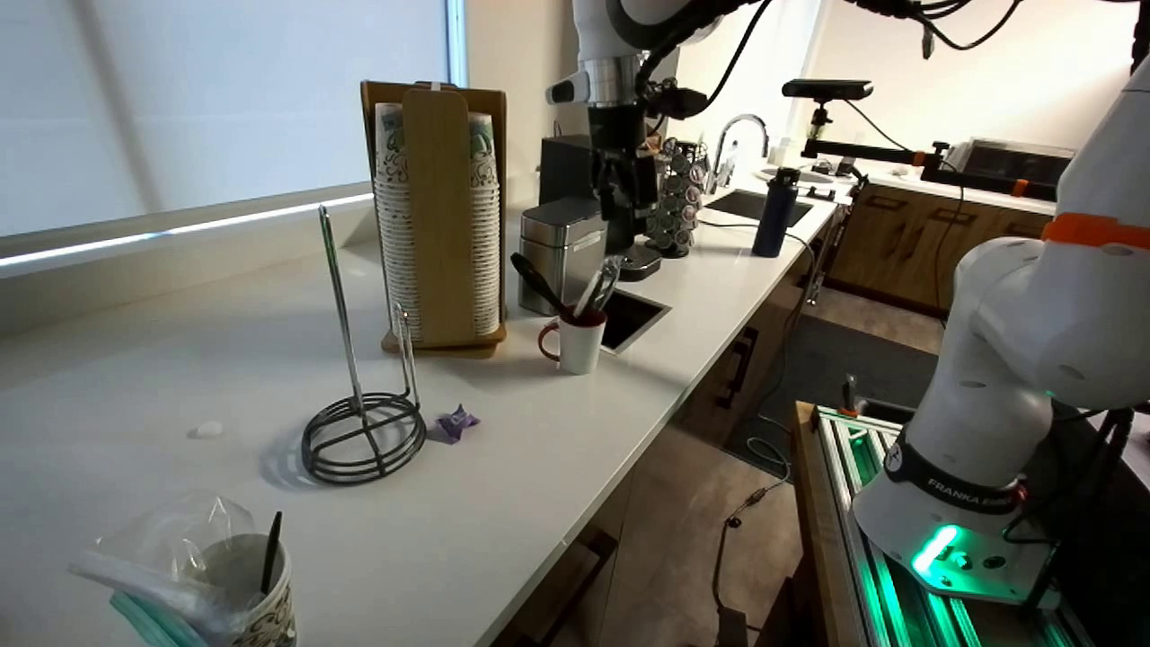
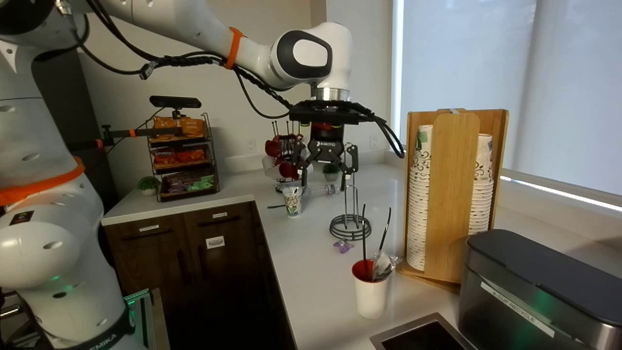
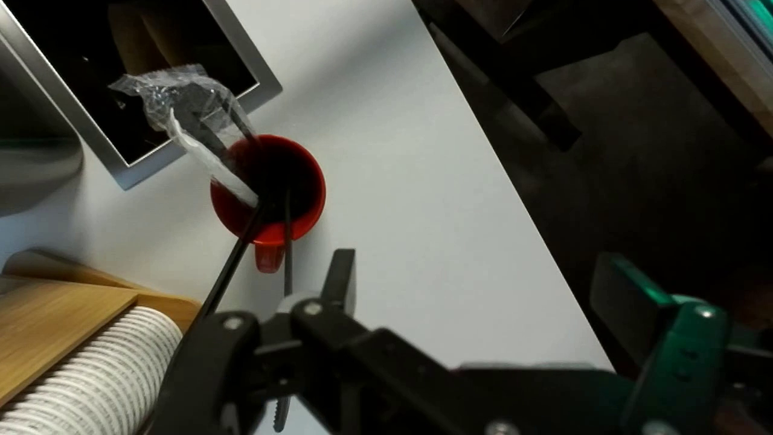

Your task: Remove the tongs from the cup

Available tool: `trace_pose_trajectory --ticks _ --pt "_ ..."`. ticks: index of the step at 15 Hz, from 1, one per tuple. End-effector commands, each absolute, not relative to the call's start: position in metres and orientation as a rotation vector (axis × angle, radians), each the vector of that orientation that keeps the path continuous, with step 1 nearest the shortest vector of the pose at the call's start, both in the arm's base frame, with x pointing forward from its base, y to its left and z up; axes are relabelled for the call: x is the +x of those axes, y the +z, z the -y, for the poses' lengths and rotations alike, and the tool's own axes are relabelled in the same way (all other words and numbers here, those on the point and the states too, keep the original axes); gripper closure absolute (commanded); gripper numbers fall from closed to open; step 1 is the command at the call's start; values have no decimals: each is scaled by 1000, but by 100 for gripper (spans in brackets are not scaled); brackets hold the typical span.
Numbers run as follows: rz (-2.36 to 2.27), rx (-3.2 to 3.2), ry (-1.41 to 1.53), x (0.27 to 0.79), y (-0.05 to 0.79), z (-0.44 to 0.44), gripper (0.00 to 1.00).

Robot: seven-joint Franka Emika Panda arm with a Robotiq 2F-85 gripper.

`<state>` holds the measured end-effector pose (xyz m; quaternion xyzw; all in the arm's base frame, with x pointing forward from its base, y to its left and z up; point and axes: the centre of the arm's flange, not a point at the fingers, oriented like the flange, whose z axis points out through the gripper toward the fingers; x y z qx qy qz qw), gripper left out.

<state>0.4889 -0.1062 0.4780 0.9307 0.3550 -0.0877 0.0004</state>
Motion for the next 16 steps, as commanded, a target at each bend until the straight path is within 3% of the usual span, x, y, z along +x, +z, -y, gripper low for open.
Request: trace_pose_trajectory --ticks 1,11,16 --pt "-1192 2871 -126 494 472 111 0" --pt "-1527 2968 455 506 426 183 0" --pt "-1420 2981 421 503 422 184 0"
